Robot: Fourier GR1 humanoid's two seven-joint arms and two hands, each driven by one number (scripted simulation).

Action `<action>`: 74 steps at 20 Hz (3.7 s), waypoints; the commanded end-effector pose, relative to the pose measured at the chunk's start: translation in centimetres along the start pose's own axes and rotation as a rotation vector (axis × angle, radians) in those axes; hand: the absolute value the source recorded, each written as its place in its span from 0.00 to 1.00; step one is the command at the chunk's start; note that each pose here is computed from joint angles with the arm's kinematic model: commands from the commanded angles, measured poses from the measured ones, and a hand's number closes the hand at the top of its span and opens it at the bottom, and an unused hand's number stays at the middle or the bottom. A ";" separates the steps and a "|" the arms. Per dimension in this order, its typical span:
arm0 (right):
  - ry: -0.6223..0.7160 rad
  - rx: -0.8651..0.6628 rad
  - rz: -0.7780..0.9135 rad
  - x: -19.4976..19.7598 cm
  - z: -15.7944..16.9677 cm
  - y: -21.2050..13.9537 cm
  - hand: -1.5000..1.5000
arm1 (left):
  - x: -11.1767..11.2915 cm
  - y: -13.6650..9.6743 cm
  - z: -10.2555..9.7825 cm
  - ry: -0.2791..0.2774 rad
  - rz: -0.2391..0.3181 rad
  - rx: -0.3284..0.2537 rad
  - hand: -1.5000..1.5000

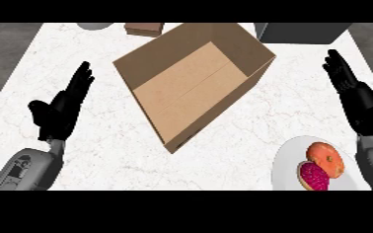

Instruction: Pick the cupcake from the plate and place it in the cardboard box

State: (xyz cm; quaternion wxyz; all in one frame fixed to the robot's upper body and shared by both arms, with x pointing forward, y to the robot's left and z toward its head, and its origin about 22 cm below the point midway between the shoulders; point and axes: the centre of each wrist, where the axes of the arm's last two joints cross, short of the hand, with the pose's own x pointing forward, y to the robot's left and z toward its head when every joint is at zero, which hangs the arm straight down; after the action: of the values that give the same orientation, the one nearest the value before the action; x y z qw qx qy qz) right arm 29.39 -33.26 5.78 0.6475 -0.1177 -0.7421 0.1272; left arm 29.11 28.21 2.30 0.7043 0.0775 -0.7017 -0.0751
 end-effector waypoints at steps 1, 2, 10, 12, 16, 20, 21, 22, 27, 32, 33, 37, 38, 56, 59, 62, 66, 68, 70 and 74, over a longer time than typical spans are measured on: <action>0.060 0.000 -0.008 -0.6 1.4 2.0 0.00 | -0.4 -1.1 -0.4 -0.020 -0.018 -0.019 0.50; 0.107 0.002 -0.032 -0.7 3.7 2.4 0.00 | -0.8 -0.7 0.3 -0.043 -0.006 -0.071 0.50; 0.202 0.034 0.615 -4.8 11.1 -1.3 0.00 | 1.4 -3.3 0.6 -0.057 -0.046 -0.214 0.50; 0.123 0.051 0.723 -5.0 13.0 -0.2 0.00 | 2.0 -3.9 0.5 -0.071 -0.046 -0.230 0.50; 0.010 0.052 0.914 -2.2 15.3 -0.3 0.00 | 2.0 -4.6 1.1 -0.071 -0.049 -0.240 0.50; 0.031 0.057 0.973 2.3 18.7 0.0 0.00 | 2.7 -5.4 0.8 -0.070 -0.031 -0.232 0.50; 0.063 0.070 1.013 4.0 18.2 -0.2 0.00 | 1.8 -5.1 1.2 -0.047 -0.047 -0.241 0.50; 0.104 0.068 0.987 5.4 19.0 0.4 0.00 | 2.4 -4.0 1.3 -0.069 -0.061 -0.248 0.50; 0.258 0.220 0.943 11.0 20.1 2.0 0.00 | 3.9 -5.5 0.7 -0.086 -0.056 -0.270 0.50; 0.368 0.268 0.911 13.7 19.9 3.2 0.00 | 4.4 -6.8 0.4 -0.098 -0.047 -0.291 0.50; 0.384 0.262 0.896 12.9 19.4 3.9 0.00 | 3.5 -7.9 2.1 -0.105 -0.042 -0.319 0.50; 0.402 0.228 0.856 11.0 17.6 4.0 0.00 | 5.0 -7.9 0.3 -0.099 -0.048 -0.307 0.50; 0.401 0.237 0.861 11.5 17.8 4.3 0.00 | 2.2 -5.0 1.7 -0.093 -0.049 -0.295 0.50; 0.454 0.233 0.883 7.1 14.5 7.8 0.00 | 3.4 -6.5 0.6 -0.094 -0.037 -0.304 0.50; 0.459 0.243 0.913 6.1 14.9 6.3 0.00 | 2.5 -6.5 2.2 -0.079 -0.045 -0.302 0.50; 0.469 0.256 0.928 5.2 14.2 7.8 0.00 | 3.9 -6.1 0.3 -0.083 -0.031 -0.303 0.50; 0.492 0.265 0.900 3.5 13.5 7.1 0.00 | 3.1 -6.4 -0.8 -0.087 -0.042 -0.299 0.50; 0.512 0.293 0.906 1.9 14.3 6.6 0.00 | 2.9 -7.9 -0.2 -0.092 -0.043 -0.297 0.50; 0.514 0.305 0.916 3.3 12.9 6.9 0.00 | 3.9 -6.9 0.3 -0.091 -0.061 -0.283 0.50; 0.534 0.325 0.912 2.0 13.9 8.0 0.00 | 3.1 -6.5 1.3 -0.078 -0.044 -0.285 0.50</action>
State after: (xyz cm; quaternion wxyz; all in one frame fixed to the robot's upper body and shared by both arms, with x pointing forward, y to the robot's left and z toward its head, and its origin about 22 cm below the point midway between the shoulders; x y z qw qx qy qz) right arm 15.30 -25.73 4.39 0.6974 -0.3607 -0.4017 0.4714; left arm 28.47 20.89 4.54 0.6739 -0.0124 -0.7123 -0.1958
